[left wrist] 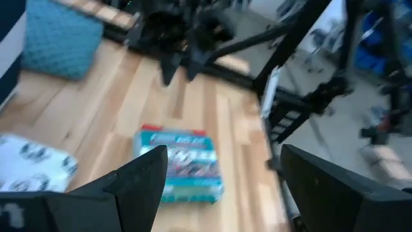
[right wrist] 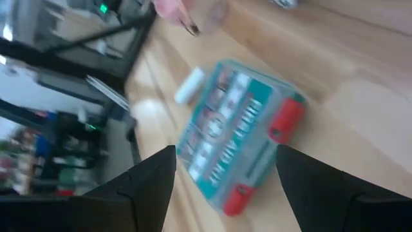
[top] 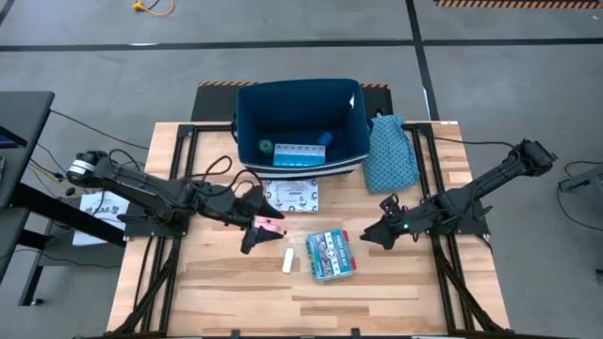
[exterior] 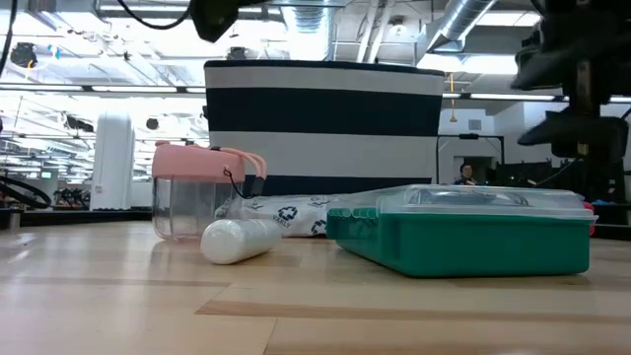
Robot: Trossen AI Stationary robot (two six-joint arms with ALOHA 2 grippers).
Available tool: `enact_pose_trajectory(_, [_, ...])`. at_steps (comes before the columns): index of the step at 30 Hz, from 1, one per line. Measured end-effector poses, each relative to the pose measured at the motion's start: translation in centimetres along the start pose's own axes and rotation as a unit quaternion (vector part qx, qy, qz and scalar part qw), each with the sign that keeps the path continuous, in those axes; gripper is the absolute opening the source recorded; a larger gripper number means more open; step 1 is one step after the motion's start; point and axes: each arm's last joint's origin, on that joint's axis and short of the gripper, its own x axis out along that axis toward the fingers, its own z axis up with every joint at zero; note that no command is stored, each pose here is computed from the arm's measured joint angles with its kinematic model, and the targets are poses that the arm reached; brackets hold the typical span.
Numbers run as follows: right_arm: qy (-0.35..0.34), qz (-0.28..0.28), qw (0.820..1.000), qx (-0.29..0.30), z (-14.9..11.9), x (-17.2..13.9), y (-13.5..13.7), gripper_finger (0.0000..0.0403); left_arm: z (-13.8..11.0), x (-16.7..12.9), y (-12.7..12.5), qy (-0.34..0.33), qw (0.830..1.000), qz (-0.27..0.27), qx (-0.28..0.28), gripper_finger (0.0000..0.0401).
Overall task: Pick & place medical supplies in basket/bin
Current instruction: Put the first aid kit into the blue bin
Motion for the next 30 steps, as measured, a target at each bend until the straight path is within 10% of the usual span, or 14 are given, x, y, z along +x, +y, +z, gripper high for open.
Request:
enact_pose_trajectory(15, [0.121, -0.043, 0.988, -0.09, -1.6, 0.0, -2.5, 0.026, -1.1, 0.7, 0.1, 0.021, 0.998, 0.048, 0.022, 0.0291])
enact_pose_trajectory(30, [0.068, 0.058, 0.996, -0.007, -2.7, 0.7, -5.3, 0.026, -3.2, 4.6, 0.4, 0.042, 0.997, 0.058, 0.023, 0.0291])
